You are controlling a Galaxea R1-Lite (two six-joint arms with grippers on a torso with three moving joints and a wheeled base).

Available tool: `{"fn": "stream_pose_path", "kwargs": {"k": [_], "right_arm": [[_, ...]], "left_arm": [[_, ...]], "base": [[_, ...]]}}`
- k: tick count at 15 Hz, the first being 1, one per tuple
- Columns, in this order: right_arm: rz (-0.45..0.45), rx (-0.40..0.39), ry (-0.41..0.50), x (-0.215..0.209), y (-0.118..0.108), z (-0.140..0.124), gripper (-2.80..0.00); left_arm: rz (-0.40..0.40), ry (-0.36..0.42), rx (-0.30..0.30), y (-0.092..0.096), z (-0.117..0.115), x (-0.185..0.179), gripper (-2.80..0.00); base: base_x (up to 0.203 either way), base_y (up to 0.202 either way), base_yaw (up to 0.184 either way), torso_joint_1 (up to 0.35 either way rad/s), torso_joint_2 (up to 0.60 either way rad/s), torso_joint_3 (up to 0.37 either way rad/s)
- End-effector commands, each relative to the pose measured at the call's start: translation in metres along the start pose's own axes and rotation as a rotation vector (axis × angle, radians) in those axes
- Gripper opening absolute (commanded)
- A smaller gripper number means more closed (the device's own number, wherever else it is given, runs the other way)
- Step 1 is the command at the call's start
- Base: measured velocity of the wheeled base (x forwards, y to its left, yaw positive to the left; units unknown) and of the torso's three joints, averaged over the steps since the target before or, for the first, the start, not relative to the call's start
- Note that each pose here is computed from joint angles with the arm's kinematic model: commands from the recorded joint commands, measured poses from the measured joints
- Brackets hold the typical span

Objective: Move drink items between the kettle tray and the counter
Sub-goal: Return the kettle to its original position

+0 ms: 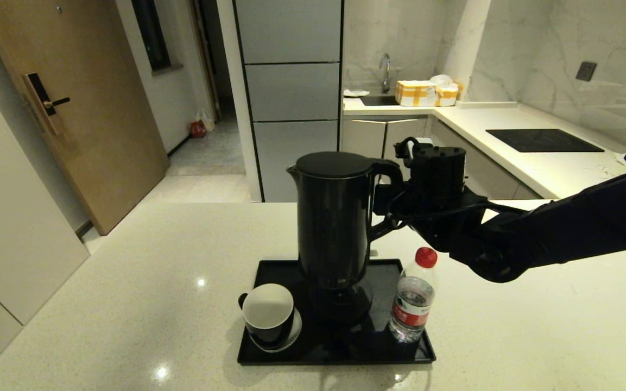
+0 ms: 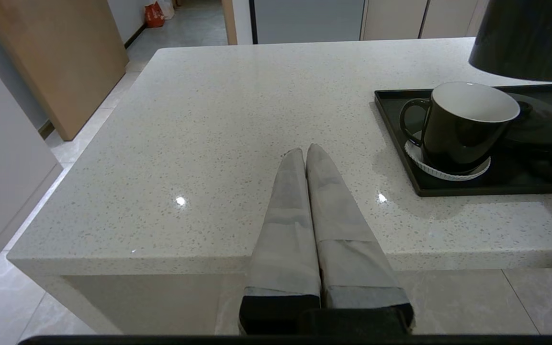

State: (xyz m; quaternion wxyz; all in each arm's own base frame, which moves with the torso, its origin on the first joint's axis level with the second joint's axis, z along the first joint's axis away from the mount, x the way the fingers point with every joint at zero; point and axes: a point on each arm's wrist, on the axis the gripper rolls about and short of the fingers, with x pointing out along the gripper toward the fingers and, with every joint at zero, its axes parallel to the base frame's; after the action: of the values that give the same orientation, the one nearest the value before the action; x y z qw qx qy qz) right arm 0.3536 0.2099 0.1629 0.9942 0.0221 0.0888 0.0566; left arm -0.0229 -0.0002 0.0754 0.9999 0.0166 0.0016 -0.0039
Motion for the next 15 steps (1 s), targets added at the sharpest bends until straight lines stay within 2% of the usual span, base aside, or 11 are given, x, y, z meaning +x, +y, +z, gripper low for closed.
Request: {"fn": "stream_pose_path", "kwargs": {"k": [1,5,8,12,15], "right_arm": [[0.010,-0.010,-0.011,-0.003,0.004,0.003,-2.80],[0.014,-0.048,0.010,-0.004,0.010,-0.005,-2.80],[0.009,-0.043,0.007,0.004,0.012,-0.008,-2.80],[0.021,-0.031,0.004,0.015,0.003,-0.018,-2.80],[0.036,-0.013,-0.009,0.023,-0.011,-0.015,-2.80]], "left_arm": [[0.000,-0.002,0.001,0.000,0.000,0.000,-2.80],[0.000,0.000,0.001,0.000,0.000,0.000,-2.80],[0.000,-0.002,0.001,0.000,0.000,0.000,-2.80],[0.000,-0.002,0.001,0.000,0.000,0.000,-2.80],[0.000,-0.002,0.001,0.000,0.000,0.000,-2.80]], "base": [[0.000,0.000,0.000,0.000,0.00,0.000],[0.000,0.000,0.000,0.000,0.00,0.000],[0.000,0.000,0.000,0.000,0.00,0.000],[0.000,0.000,0.000,0.000,0.00,0.000],[0.000,0.000,0.000,0.000,0.00,0.000]]}}
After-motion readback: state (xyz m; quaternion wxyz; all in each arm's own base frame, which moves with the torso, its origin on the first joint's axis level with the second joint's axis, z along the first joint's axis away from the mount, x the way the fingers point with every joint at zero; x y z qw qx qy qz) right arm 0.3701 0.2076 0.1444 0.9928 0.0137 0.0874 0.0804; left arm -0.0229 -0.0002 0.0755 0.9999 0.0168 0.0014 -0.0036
